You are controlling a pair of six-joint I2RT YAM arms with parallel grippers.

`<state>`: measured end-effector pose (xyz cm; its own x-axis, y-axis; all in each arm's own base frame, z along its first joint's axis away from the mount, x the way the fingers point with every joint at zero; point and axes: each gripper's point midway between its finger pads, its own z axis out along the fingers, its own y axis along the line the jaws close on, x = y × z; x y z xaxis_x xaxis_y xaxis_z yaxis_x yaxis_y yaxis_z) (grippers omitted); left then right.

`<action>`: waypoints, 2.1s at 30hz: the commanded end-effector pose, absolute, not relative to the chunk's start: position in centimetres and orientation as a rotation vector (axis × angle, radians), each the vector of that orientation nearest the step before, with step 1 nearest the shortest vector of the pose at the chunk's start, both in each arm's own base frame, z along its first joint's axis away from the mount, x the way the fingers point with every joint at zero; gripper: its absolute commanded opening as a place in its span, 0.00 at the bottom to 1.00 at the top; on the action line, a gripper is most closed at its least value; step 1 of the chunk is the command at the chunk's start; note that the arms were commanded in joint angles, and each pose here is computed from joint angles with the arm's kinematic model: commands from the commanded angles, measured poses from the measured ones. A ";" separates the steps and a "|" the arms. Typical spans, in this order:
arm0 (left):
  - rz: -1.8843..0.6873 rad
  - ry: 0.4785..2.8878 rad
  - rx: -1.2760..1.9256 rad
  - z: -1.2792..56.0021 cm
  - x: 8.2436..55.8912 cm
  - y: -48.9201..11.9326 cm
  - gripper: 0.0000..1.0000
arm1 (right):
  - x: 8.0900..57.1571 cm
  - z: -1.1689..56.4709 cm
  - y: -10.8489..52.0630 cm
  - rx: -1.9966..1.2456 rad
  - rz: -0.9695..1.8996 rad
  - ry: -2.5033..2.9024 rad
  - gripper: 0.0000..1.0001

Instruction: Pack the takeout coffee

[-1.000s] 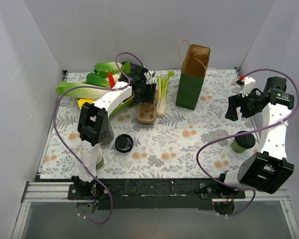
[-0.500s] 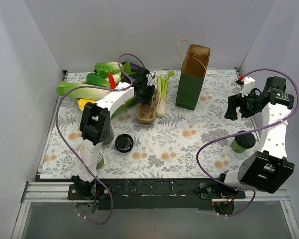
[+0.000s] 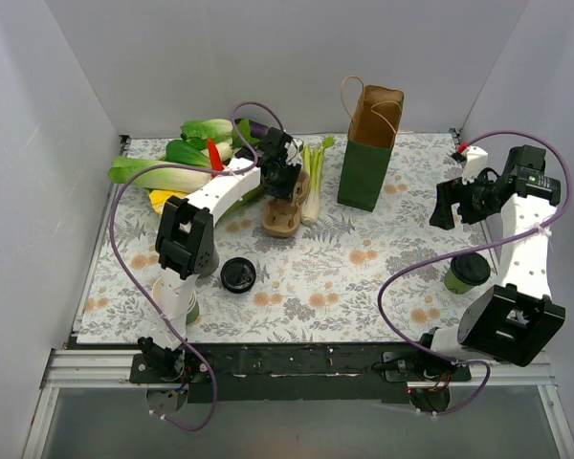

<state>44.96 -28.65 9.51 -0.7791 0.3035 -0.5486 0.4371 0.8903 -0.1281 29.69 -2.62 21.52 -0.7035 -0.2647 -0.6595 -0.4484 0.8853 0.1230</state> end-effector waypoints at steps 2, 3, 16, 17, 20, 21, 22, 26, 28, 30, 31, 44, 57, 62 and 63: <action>-0.442 2.363 0.560 18.5 44.4 -28.7 0.00 | 31.0 22.5 -2.1 -0.520 0.387 2.340 0.93; -0.446 2.347 0.562 19.6 44.3 -28.7 0.00 | 31.1 22.6 -1.9 -0.526 0.386 2.334 0.93; -0.324 2.234 0.707 22.7 44.1 -25.2 0.00 | 31.3 22.5 0.0 -0.591 0.433 2.312 0.93; -0.302 2.241 0.701 22.7 44.7 -24.3 0.00 | 31.3 22.4 0.2 -0.591 0.448 2.313 0.93; -0.360 2.309 0.733 21.9 44.2 -24.6 0.04 | 31.3 22.2 0.6 -0.601 0.461 2.310 0.93; -0.404 2.340 0.721 21.3 43.6 -25.0 0.17 | 31.2 22.2 0.7 -0.606 0.463 2.309 0.93; -0.431 2.398 0.687 20.0 42.8 -25.1 0.34 | 31.3 22.1 0.8 -0.608 0.465 2.310 0.93; -0.405 2.440 0.622 17.7 42.7 -25.3 0.46 | 31.6 22.2 1.0 -0.609 0.466 2.303 0.93; -0.380 2.446 0.616 17.1 43.1 -25.3 0.47 | 31.6 22.1 1.1 -0.612 0.470 2.306 0.93; -0.376 2.453 0.634 16.3 43.8 -25.6 0.47 | 31.5 22.1 1.1 -0.610 0.473 2.311 0.93; -0.376 2.452 0.640 16.0 44.1 -25.8 0.47 | 31.5 22.0 1.2 -0.615 0.476 2.313 0.93; -0.372 2.486 0.643 13.0 45.5 -26.6 0.47 | 31.3 21.5 1.2 -0.615 0.471 2.324 0.93; -0.371 2.515 0.644 11.6 45.7 -26.8 0.47 | 31.3 21.3 1.2 -0.616 0.466 2.327 0.94; -0.375 2.526 0.641 11.0 45.8 -26.9 0.46 | 31.2 21.2 1.2 -0.617 0.462 2.330 0.94; -0.378 2.527 0.644 11.0 45.8 -27.0 0.45 | 31.1 21.2 1.2 -0.619 0.461 2.329 0.94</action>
